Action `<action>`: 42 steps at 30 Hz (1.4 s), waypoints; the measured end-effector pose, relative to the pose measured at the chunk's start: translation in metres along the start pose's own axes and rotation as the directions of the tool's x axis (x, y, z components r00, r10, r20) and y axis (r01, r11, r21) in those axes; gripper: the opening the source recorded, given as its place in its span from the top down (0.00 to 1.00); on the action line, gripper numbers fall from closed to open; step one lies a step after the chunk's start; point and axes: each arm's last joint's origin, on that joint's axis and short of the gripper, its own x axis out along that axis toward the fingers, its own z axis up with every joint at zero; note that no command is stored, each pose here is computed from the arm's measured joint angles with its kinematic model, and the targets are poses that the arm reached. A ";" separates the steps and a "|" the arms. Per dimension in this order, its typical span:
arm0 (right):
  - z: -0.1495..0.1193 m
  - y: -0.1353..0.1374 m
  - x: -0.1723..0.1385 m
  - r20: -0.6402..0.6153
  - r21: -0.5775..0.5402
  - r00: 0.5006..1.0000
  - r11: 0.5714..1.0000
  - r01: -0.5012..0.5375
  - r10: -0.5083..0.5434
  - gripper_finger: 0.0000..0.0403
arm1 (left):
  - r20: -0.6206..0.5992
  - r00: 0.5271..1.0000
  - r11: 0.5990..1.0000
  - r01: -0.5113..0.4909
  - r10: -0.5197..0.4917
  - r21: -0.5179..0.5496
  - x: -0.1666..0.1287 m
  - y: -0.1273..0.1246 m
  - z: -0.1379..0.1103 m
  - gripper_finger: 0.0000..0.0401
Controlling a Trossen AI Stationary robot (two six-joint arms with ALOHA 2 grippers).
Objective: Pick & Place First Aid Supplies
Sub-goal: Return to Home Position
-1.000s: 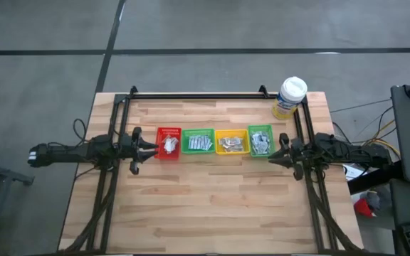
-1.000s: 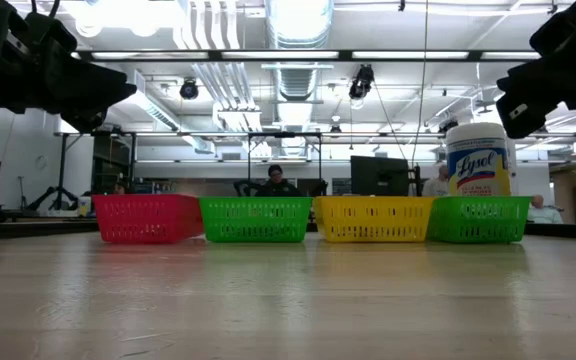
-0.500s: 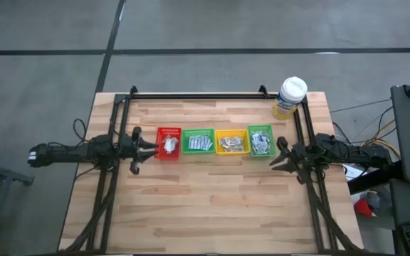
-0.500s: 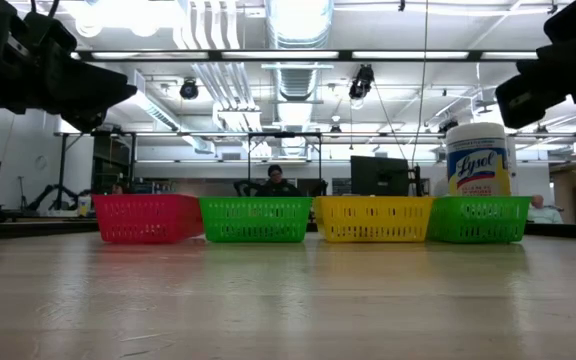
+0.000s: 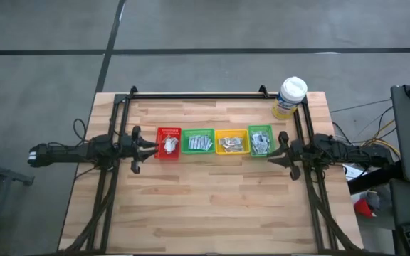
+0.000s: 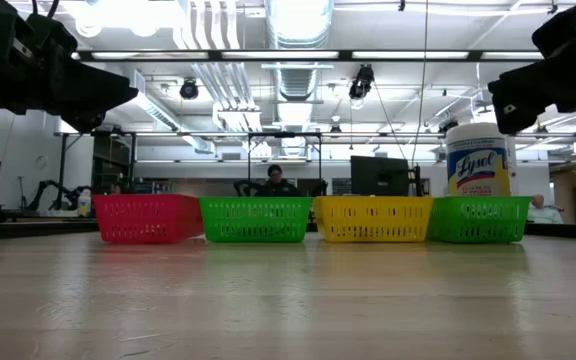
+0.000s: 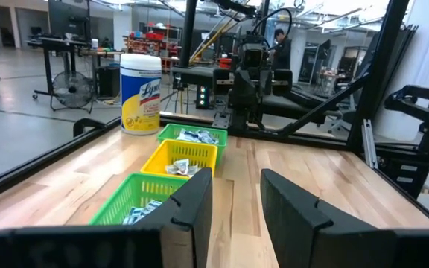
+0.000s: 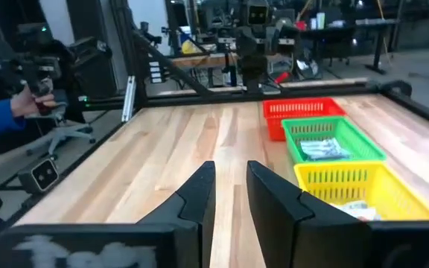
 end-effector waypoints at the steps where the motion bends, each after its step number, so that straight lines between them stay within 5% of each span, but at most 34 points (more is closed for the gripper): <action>1: 0.000 0.000 0.000 -0.005 0.018 1.000 1.000 0.007 -0.007 0.82 | 0.000 1.000 1.000 0.000 0.000 0.000 0.000 0.000 0.000 0.72; 7: -0.006 -0.006 0.004 -0.044 0.014 0.985 0.985 0.170 -0.169 0.84 | 0.000 1.000 1.000 -0.014 0.014 0.015 0.000 0.000 0.000 0.72; 22: -0.006 -0.006 0.005 -0.049 -0.046 0.985 0.986 0.161 -0.163 0.80 | -0.024 0.999 0.999 -0.028 0.029 0.032 0.000 0.001 -0.003 0.72; 42: -0.006 -0.006 0.005 -0.050 0.037 0.986 0.986 0.164 -0.162 0.83 | -0.023 0.999 0.999 -0.028 0.028 0.029 0.000 0.001 -0.003 0.72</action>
